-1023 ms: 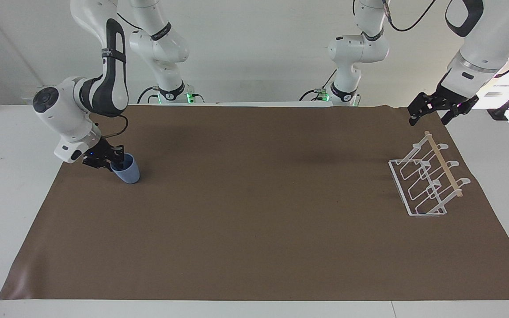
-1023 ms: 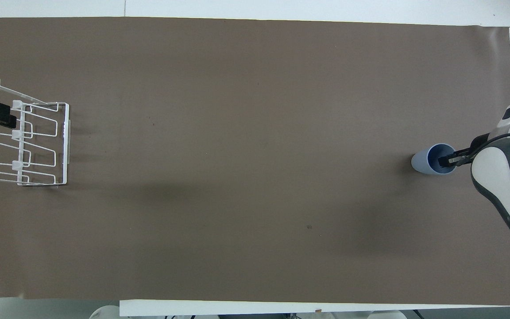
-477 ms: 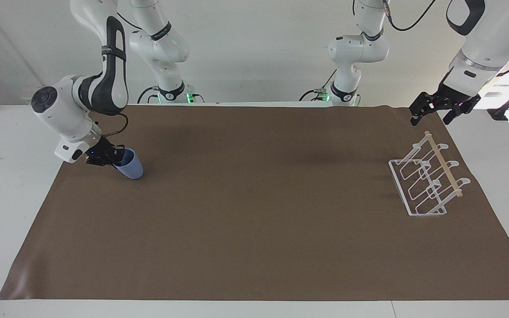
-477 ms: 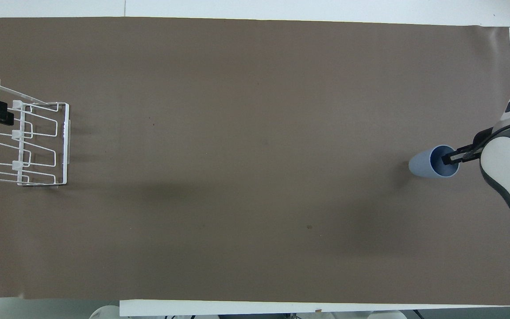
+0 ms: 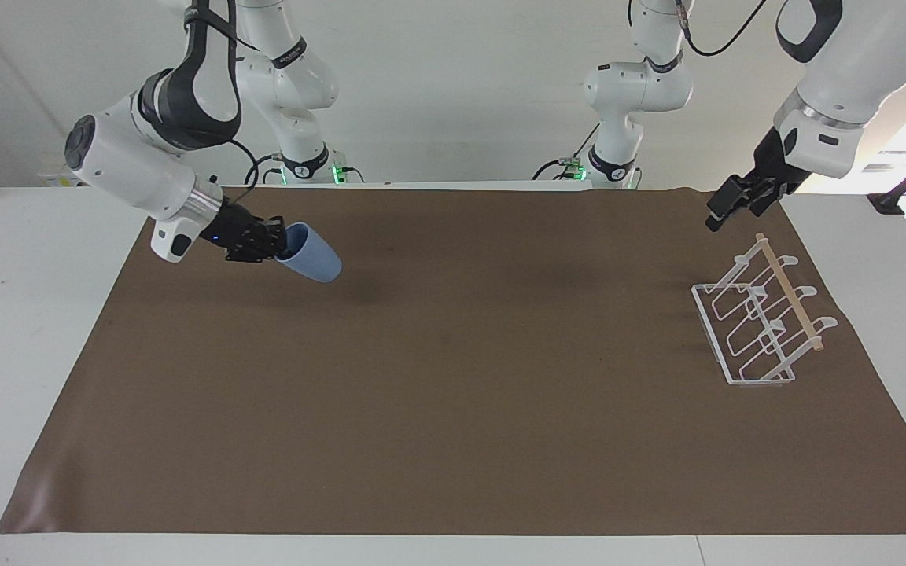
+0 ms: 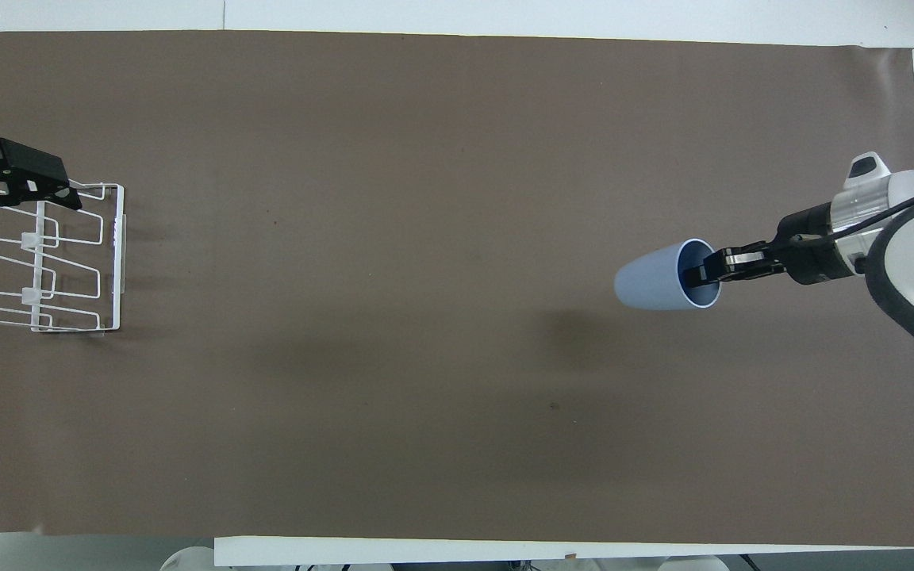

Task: Hang cup on cup holder
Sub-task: 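Lift the cup with the right gripper while the left gripper approaches, then close the left gripper on the cup base held by the right gripper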

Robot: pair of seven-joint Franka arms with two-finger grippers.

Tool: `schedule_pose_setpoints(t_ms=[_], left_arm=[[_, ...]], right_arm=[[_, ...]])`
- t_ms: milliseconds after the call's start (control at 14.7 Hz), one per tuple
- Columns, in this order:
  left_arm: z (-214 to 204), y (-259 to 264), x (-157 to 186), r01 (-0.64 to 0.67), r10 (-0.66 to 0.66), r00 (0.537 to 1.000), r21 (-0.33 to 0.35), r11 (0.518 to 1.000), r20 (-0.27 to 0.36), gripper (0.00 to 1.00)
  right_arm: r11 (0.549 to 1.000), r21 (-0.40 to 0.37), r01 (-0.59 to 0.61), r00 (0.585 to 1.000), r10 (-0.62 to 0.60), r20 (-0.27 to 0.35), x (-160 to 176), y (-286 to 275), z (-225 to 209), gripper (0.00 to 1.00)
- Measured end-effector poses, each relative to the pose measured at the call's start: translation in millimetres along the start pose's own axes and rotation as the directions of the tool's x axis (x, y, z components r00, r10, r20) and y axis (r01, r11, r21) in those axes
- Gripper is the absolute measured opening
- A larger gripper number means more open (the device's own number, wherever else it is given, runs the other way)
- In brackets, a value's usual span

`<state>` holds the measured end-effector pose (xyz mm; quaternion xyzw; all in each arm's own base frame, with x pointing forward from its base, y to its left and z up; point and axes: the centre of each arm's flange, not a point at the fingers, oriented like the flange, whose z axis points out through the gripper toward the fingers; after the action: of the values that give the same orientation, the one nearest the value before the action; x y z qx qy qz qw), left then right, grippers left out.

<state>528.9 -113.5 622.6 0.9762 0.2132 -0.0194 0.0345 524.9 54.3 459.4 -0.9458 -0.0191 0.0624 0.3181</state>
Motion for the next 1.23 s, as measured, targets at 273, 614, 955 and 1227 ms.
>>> schedule_pose_setpoints(t_ms=[273,614,955,1227], left_arm=[[-0.7,63.2,-45.8,0.410,-0.405,0.912,-0.086,0.908,0.069,1.00],[-0.7,112.8,-98.7,0.710,-0.688,0.696,-0.053,0.703,0.206,1.00],[11.1,132.1,-123.8,0.780,-0.751,0.601,0.003,0.625,0.272,1.00],[42.4,133.6,-143.4,0.774,-0.746,0.607,0.007,0.633,0.273,1.00]], right_arm=[[0.964,0.210,-0.162,0.986,0.168,-0.008,3.7,-73.8,49.0,0.04],[0.891,0.350,-0.288,0.942,0.329,-0.062,-17.6,-185.0,130.9,0.04],[0.856,0.392,-0.336,0.913,0.398,-0.086,-40.1,-228.4,163.7,0.04],[0.820,0.434,-0.373,0.890,0.448,-0.083,-51.8,-245.1,179.6,0.04]])
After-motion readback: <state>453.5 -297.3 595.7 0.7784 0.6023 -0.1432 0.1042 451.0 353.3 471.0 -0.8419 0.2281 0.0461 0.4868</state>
